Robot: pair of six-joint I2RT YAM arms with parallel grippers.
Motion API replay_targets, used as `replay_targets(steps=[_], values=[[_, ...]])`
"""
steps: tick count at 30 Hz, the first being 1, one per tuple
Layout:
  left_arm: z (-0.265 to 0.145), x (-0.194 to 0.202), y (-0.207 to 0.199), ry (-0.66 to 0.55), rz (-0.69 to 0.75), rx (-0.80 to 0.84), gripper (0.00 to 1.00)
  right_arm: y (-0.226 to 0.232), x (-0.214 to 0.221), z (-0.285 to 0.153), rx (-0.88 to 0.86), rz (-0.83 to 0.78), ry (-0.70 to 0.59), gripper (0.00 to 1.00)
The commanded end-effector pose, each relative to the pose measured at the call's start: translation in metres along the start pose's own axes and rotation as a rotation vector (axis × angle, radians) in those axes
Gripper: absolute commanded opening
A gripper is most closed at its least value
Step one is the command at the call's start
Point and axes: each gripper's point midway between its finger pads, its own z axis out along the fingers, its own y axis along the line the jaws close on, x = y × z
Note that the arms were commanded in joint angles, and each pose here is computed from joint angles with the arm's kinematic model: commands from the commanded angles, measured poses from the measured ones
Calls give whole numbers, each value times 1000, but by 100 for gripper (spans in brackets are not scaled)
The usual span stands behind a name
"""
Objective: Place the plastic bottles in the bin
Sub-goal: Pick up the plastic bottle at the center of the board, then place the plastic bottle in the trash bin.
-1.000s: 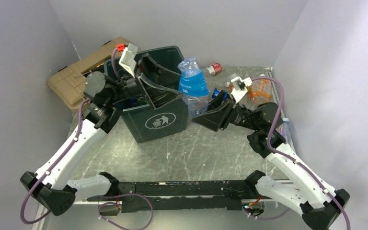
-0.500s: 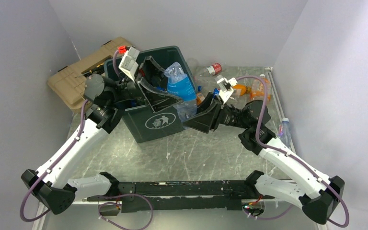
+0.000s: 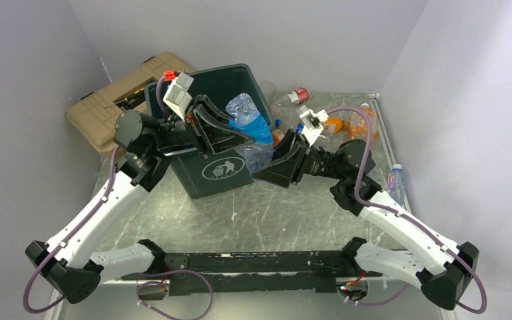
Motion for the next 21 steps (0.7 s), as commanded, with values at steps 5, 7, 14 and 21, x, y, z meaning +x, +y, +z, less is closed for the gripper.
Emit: replay_targets(steps=[5, 7, 14, 21], values=[[-9, -15, -18, -51, 113, -28, 0, 32, -23, -11, -1, -97, -44, 86], [-11, -18, -16, -68, 126, -60, 0, 34, -25, -15, 27, -105, -40, 99], [-29, -34, -3, -137, 212, -260, 0, 28, -35, -43, 227, -220, -68, 100], [-58, -65, 24, -194, 303, -564, 0, 4, -36, -78, 461, -284, -106, 100]])
